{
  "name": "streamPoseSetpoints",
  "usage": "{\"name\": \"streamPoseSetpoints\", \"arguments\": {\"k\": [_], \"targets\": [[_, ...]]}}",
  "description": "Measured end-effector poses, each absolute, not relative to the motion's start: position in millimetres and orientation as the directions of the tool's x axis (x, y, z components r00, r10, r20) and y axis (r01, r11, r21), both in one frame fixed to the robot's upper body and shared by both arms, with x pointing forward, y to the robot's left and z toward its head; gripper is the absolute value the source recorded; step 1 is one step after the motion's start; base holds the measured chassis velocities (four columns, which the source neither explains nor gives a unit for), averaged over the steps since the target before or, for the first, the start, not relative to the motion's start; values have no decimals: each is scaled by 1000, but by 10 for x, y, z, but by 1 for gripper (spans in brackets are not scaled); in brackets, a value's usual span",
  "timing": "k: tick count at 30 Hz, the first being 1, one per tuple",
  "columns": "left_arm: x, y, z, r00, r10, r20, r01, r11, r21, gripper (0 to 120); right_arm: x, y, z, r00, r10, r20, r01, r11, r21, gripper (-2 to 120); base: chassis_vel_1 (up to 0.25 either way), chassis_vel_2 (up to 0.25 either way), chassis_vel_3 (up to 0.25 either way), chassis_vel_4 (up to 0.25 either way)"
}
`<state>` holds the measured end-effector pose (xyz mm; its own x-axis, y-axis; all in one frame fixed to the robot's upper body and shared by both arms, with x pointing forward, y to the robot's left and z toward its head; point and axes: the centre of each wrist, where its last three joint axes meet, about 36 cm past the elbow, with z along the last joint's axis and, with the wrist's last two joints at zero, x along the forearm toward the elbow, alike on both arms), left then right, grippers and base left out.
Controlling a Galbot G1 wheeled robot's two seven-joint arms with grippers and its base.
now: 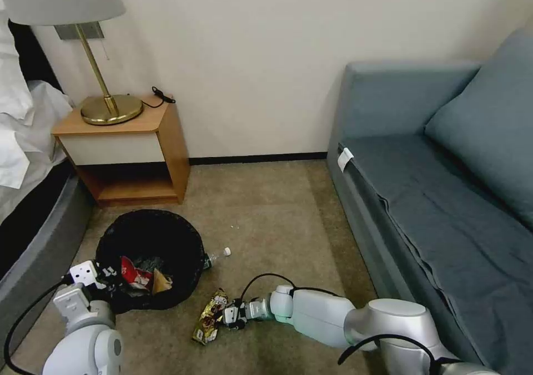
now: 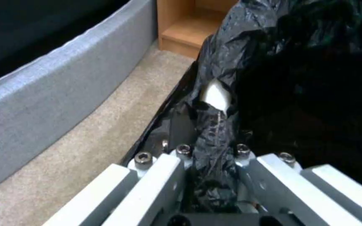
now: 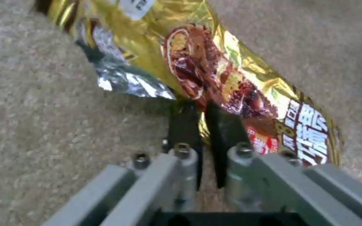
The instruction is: Pick up the trash bin, then pick up the garbage on the floor and place it into the trash bin.
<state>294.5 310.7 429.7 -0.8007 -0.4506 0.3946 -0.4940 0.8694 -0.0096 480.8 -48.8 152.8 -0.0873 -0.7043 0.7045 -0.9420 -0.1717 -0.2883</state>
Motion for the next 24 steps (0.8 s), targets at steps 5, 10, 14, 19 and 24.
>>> {"name": "streamPoseSetpoints", "arguments": {"k": [5, 10, 14, 19, 24], "targets": [[2950, 3106, 4292, -800, -451, 395, -494, 870, -7, 1, 4846, -520, 1628, -100, -717, 690, -945, -148, -291, 0, 0, 0, 0, 0], [2960, 3096, 4296, -803, -449, 393, -491, 871, -8, 1, 4889, -537, 1714, -107, -733, 672, -946, -133, -296, 0, 0, 0, 0, 0], [2965, 3098, 4292, -802, -449, 395, -491, 871, -7, 1, 4883, -522, 1800, -116, -756, 644, -954, -96, -284, 0, 0, 0, 0, 0], [2973, 3093, 4275, -801, -447, 399, -490, 872, -6, 1, 4845, -478, 1960, -120, -790, 601, -965, -49, -257, 0, 0, 0, 0, 0], [2983, 3092, 4282, -801, -446, 399, -489, 872, -7, 1, 4865, -509, 2105, -119, -807, 578, -966, -41, -255, 0, 0, 0, 0, 0]]}}
